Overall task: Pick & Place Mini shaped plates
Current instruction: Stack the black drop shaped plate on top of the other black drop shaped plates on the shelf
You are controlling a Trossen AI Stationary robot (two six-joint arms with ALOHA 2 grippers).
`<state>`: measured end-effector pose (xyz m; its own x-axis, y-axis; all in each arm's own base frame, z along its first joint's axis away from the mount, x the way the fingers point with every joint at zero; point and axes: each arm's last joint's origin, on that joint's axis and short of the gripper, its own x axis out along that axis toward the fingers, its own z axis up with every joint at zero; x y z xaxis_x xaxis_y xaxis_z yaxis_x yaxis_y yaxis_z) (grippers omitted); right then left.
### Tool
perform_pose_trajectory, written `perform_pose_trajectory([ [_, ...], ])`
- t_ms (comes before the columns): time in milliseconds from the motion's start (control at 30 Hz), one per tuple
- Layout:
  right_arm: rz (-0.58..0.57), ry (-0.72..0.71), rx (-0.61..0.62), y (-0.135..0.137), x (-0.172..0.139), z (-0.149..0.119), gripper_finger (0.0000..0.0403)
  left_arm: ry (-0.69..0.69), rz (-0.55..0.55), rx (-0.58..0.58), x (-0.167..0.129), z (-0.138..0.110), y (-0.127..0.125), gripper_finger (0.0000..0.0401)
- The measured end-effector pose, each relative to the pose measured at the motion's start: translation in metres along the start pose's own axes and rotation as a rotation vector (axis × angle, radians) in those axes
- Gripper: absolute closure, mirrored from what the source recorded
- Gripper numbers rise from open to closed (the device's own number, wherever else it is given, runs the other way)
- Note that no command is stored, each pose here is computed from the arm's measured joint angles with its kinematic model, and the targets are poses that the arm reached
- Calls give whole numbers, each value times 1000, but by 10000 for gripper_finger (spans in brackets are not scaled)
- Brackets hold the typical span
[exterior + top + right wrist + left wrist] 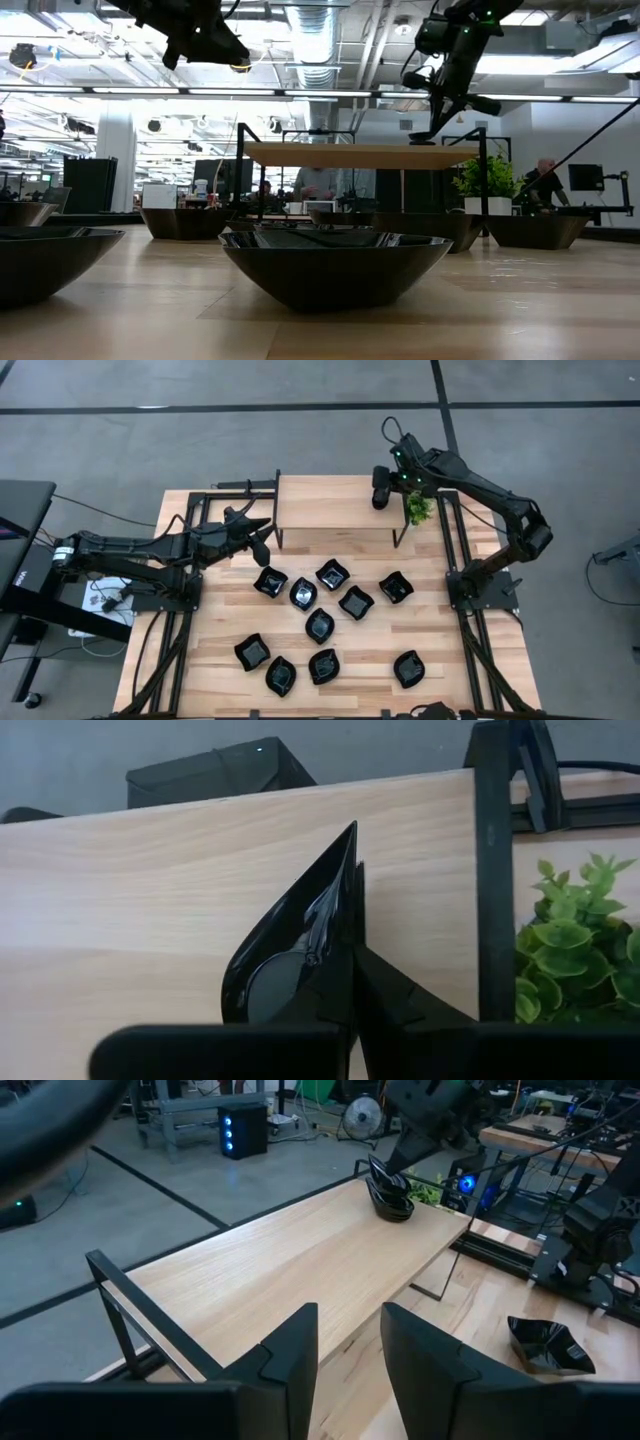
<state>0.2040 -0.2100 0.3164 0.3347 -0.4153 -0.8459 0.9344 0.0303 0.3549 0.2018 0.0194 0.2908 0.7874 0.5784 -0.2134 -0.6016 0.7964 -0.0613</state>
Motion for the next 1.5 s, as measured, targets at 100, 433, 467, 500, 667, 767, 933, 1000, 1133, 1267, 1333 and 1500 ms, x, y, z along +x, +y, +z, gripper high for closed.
perform_pose_trajectory([
  [100,-2,2,-20,0,0,0,403,0,0,0,0,0,0,288],
  [433,-7,11,-29,0,0,-2,403,0,0,0,0,0,0,288],
  [467,-8,13,-31,1,1,-2,403,0,0,0,0,0,0,288],
  [500,-12,16,-32,1,3,-2,403,0,0,0,0,0,0,288],
  [667,-31,42,-47,4,16,-3,403,-1,0,-1,0,0,0,288],
  [767,-32,48,-52,6,20,-3,403,-1,-1,-1,0,0,0,288],
  [933,-17,59,-42,4,19,-2,403,0,-1,-1,0,0,0,288],
  [1000,-18,60,-41,4,19,-2,403,-1,-1,-1,0,0,0,288],
  [1133,-15,62,-35,4,19,-2,403,-1,-1,-1,0,0,0,288],
  [1267,-14,60,-33,4,19,-2,399,-1,-1,-1,0,0,0,288],
  [1333,-14,60,-33,4,19,-2,393,-1,-1,-1,0,0,0,288],
  [1500,-11,59,-33,5,19,-2,366,-1,-1,-1,0,0,0,288],
])
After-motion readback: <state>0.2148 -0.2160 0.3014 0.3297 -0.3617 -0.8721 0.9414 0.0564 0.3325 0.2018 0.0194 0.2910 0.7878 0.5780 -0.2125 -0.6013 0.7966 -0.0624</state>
